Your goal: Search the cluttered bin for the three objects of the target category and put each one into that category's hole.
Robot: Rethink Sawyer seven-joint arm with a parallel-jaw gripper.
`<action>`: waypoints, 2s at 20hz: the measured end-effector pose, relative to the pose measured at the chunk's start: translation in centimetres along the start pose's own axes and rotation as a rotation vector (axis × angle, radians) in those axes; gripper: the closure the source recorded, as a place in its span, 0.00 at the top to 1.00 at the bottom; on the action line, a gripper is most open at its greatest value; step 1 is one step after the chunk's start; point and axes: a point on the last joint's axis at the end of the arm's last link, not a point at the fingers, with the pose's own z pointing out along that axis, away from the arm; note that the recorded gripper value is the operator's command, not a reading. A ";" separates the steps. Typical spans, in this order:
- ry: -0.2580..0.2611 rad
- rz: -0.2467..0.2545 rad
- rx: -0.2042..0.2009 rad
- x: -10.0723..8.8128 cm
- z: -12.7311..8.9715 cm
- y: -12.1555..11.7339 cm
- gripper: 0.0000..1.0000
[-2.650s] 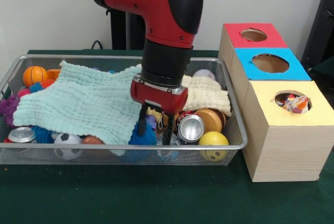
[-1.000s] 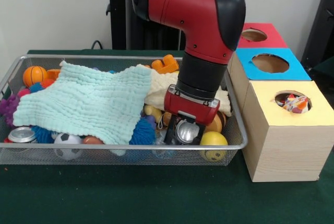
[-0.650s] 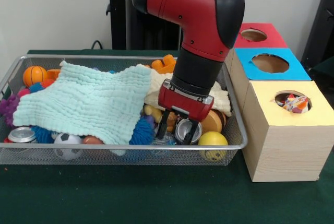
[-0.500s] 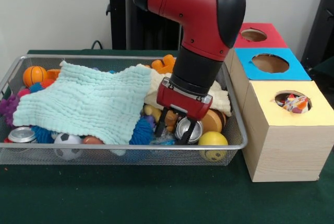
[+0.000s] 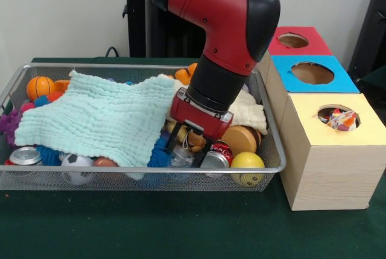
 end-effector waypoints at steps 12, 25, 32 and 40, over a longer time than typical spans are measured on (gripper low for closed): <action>-0.043 0.121 -0.102 -1.5 2.8 -1.2 1.00; -0.003 0.189 -0.180 -2.2 3.0 -0.8 0.00; 0.023 0.168 -0.229 -2.2 1.9 0.8 0.00; 0.054 0.123 -0.244 -2.2 0.0 2.0 0.00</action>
